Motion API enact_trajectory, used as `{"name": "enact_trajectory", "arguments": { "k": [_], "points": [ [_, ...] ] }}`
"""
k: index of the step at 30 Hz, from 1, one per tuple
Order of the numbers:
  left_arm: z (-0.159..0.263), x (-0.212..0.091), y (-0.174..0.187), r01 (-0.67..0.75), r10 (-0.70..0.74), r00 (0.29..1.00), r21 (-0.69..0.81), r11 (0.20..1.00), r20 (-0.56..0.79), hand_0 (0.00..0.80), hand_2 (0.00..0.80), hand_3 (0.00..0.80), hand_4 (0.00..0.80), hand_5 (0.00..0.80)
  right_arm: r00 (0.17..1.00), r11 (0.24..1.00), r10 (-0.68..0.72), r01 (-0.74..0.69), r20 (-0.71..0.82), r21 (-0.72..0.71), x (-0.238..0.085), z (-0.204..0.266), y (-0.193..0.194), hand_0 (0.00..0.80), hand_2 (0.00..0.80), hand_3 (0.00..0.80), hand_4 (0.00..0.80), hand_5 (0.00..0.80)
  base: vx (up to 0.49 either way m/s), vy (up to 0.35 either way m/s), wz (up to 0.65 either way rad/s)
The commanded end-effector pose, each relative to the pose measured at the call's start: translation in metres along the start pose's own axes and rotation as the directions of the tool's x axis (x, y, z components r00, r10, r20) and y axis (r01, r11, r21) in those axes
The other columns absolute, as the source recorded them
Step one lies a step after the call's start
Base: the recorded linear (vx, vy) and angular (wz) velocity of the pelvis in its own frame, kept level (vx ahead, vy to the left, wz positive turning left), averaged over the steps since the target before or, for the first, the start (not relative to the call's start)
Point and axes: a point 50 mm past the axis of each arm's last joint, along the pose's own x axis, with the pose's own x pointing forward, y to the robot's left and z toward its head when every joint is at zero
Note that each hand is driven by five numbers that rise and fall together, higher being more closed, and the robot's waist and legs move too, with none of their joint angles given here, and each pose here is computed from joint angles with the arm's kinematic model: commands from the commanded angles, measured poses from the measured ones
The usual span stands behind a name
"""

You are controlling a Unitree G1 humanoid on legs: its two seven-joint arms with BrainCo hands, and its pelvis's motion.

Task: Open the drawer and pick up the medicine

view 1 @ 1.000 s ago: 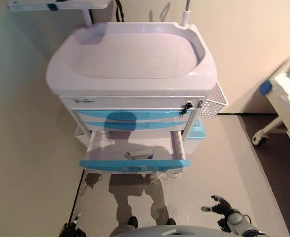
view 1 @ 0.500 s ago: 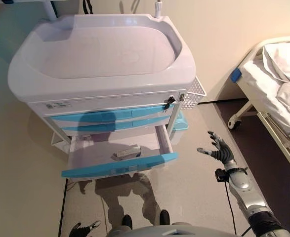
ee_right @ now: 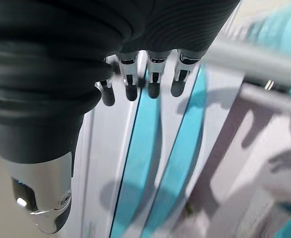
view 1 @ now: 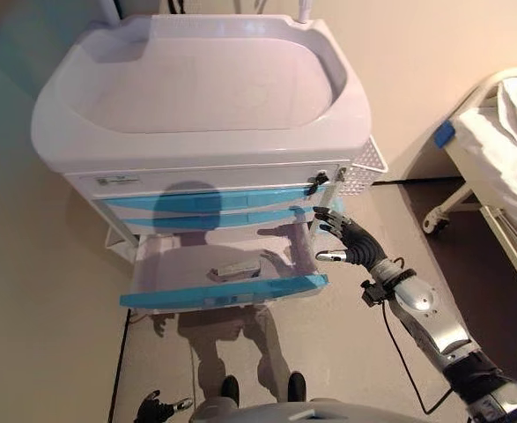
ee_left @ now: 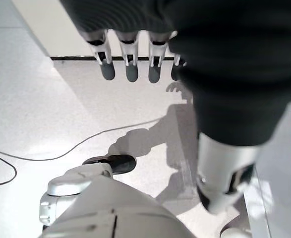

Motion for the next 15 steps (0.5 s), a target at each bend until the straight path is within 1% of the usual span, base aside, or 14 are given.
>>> {"name": "enact_trajectory", "arguments": {
  "k": [1,4,8,12,13,14,15],
  "points": [
    [-0.002,0.002,0.019,-0.028,0.029,0.999,0.076,0.997,-0.015,0.0,0.0,0.0,0.0,0.0,0.978,0.986,0.164,-0.164,0.129,-0.013,0.023,0.036,0.011,0.0,0.0,0.0,0.0,0.0,-0.025,-0.021,0.15],
    [-0.006,0.001,0.021,-0.024,0.026,0.999,0.082,0.996,-0.028,0.0,0.0,0.0,0.0,0.0,0.971,0.977,0.213,-0.208,0.112,-0.049,0.034,0.04,0.013,0.0,0.0,0.0,0.0,0.0,-0.018,-0.018,0.25],
    [-0.006,0.001,0.022,-0.025,0.028,0.999,0.096,0.995,-0.032,0.0,0.0,0.0,0.0,0.0,0.968,0.973,0.227,-0.221,0.109,-0.065,0.045,0.042,0.017,0.0,0.0,0.0,0.0,0.0,-0.01,-0.01,0.2],
    [-0.003,0.002,0.02,-0.025,0.028,0.999,0.107,0.994,-0.022,0.0,0.0,0.0,0.0,0.0,0.977,0.974,0.199,-0.188,0.08,-0.127,0.065,0.039,0.021,0.0,0.0,0.0,0.0,0.0,-0.006,-0.009,0.09],
    [-0.003,0.002,0.02,-0.025,0.028,0.999,0.107,0.994,-0.022,0.0,0.0,0.0,0.0,0.0,0.977,0.974,0.199,-0.188,0.081,-0.127,0.066,0.039,0.021,0.0,0.0,0.0,0.0,0.0,-0.013,-0.003,0.11],
    [-0.002,0.002,0.018,-0.027,0.029,0.999,0.105,0.994,-0.018,0.0,0.0,0.0,0.0,0.0,0.984,0.972,0.166,-0.154,0.058,-0.178,0.073,0.036,0.02,0.0,0.0,0.0,0.0,0.0,-0.005,0.001,0.11],
    [-0.002,0.002,0.018,-0.028,0.03,0.999,0.105,0.994,-0.018,0.0,0.0,0.0,0.0,0.0,0.984,0.972,0.166,-0.154,0.059,-0.178,0.074,0.036,0.02,0.0,0.0,0.0,0.0,0.0,-0.01,-0.007,0.09]
  ]
}}
